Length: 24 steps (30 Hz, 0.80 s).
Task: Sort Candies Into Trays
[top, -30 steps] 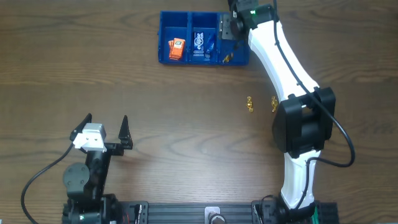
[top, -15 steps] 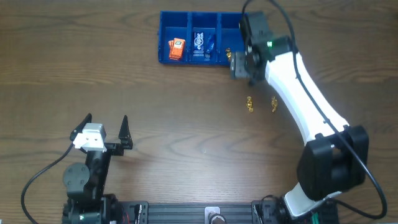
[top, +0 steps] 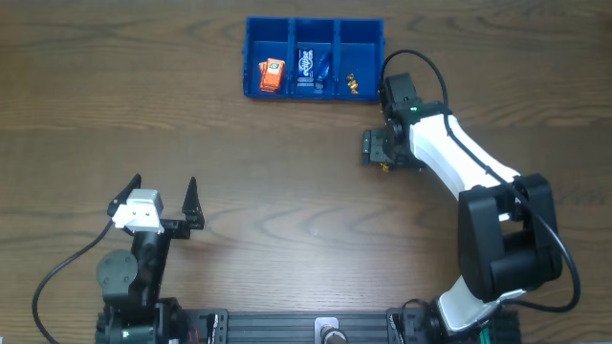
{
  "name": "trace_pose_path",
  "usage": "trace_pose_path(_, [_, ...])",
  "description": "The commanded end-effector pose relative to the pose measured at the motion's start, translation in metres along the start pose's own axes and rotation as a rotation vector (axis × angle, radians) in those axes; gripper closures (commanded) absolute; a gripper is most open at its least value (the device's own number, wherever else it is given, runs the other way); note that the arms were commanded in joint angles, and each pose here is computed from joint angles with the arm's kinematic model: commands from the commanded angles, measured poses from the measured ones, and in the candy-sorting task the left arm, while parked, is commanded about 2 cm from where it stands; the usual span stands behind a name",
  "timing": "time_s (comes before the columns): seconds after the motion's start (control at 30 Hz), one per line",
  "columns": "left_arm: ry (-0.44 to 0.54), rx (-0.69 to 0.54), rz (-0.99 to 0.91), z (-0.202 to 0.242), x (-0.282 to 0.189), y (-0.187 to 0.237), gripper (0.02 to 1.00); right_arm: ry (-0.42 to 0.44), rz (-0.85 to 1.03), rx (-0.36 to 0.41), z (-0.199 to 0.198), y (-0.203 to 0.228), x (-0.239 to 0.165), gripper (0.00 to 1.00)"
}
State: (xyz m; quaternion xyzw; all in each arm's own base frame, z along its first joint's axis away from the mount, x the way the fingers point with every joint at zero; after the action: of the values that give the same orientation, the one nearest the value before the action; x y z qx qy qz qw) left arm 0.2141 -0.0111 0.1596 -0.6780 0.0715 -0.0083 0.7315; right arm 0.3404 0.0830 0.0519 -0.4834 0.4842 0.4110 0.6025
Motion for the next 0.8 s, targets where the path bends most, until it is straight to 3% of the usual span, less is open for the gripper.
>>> trace_pose_path(0.03, [0.009,0.006,0.044,-0.001,0.001,0.014,0.023,0.008,0.035,-0.014,-0.001,0.003,0.021,0.22])
trace_pose_path(0.33, [0.009,0.006,0.044,-0.001,0.001,0.014,0.02,0.022,0.058,-0.015,-0.002,0.006,0.033,0.279])
trace_pose_path(0.53, [0.009,0.006,0.044,-0.001,0.001,0.014,0.02,0.028,0.073,-0.017,-0.003,0.009,0.034,0.549])
trace_pose_path(0.77, [0.009,0.006,0.044,-0.001,0.001,0.014,0.02,0.043,0.106,-0.018,-0.006,0.016,0.033,0.621])
trace_pose_path(0.8, [0.009,0.006,0.044,-0.001,0.001,0.014,0.02,0.042,0.105,-0.017,-0.006,0.016,0.033,0.671])
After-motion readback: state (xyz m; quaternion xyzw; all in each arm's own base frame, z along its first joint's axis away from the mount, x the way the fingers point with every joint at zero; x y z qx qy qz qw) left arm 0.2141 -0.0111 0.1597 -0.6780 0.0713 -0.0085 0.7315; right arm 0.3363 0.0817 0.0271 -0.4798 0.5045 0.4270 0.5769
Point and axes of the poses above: each gripper's point midway between its finger pads, its own x axis out along the fingers, its own z axis along the line the jaws close on, y = z × x, the point moved 3 cm from there along -x, back along the fingers, and after that the axes turned 7 degrees about x, right-handed, at the moved point
